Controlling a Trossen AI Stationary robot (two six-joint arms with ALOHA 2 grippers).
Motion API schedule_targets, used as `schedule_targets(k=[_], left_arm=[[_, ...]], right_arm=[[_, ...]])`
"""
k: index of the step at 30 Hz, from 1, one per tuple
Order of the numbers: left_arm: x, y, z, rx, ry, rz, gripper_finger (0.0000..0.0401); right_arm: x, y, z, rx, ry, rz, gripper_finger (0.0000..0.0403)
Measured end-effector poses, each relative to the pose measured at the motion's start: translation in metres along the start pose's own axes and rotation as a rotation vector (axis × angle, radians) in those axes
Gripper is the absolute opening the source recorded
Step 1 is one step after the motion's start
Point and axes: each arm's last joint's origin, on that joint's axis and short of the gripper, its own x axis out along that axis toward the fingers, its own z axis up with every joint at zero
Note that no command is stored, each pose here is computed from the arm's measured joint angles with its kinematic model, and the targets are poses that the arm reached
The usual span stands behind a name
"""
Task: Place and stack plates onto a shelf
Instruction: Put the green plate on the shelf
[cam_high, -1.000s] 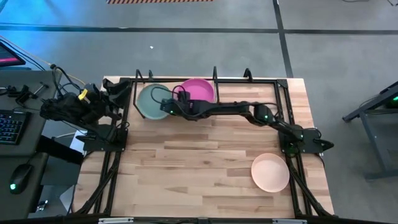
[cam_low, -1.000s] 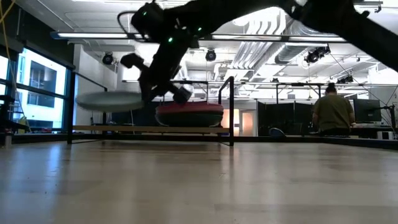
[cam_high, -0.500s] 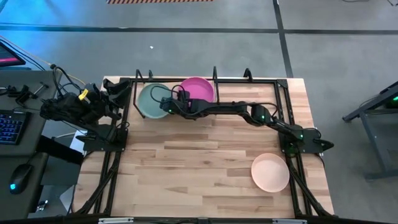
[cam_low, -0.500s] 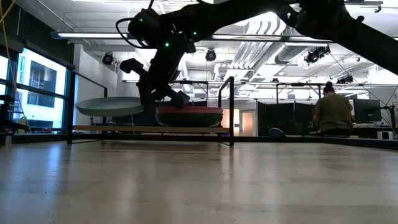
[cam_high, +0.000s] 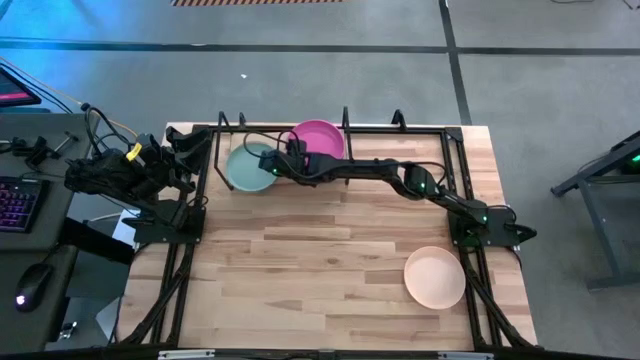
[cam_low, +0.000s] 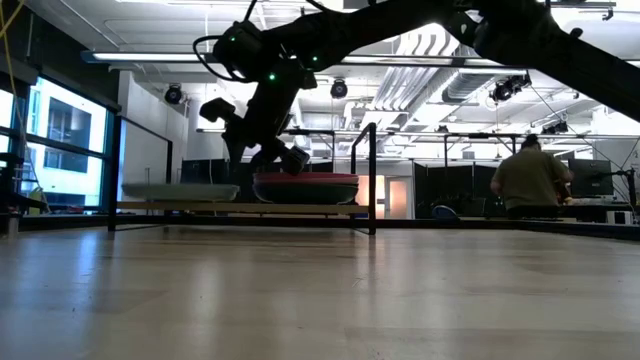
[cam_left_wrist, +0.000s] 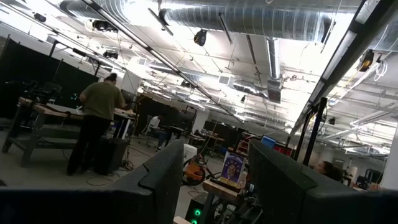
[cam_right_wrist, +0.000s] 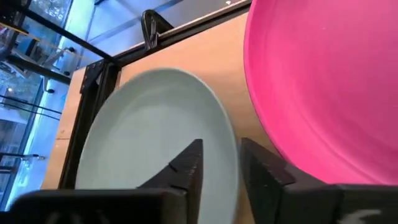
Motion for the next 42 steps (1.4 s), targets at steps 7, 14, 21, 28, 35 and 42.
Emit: schedule_targets(k=[7, 14, 21, 28, 35, 42], left_arm=[[0.0, 0.0, 0.0, 0.0, -0.001, 0.0, 0.0168], [0.0, 0.0, 0.0, 0.001, 0.0, 0.0, 0.0168], [0.0, 0.0, -0.001, 0.007, 0.005, 0.002, 0.0168], [0.0, 0.0, -0.001, 0.007, 0.006, 0.007, 0.0168], [0.0, 0.0, -0.001, 0.008, 0.006, 0.008, 0.0168], [0.0, 0.0, -0.001, 0.008, 0.006, 0.009, 0.0168]], right_arm=[[-0.008, 0.013, 0.022, -0.056, 0.004, 0.067, 0.0128], [-0.024, 0.023, 0.027, -0.235, 0.052, 0.135, 0.0129], [-0.052, 0.037, -0.017, -0.61, 0.288, 0.372, 0.0086], [-0.047, 0.019, -0.076, -0.489, 0.339, 0.41, 0.0012], [-0.016, -0.013, -0.092, -0.163, 0.34, 0.376, 0.0001], [-0.003, -0.03, -0.096, -0.011, 0.337, 0.343, 0.0]])
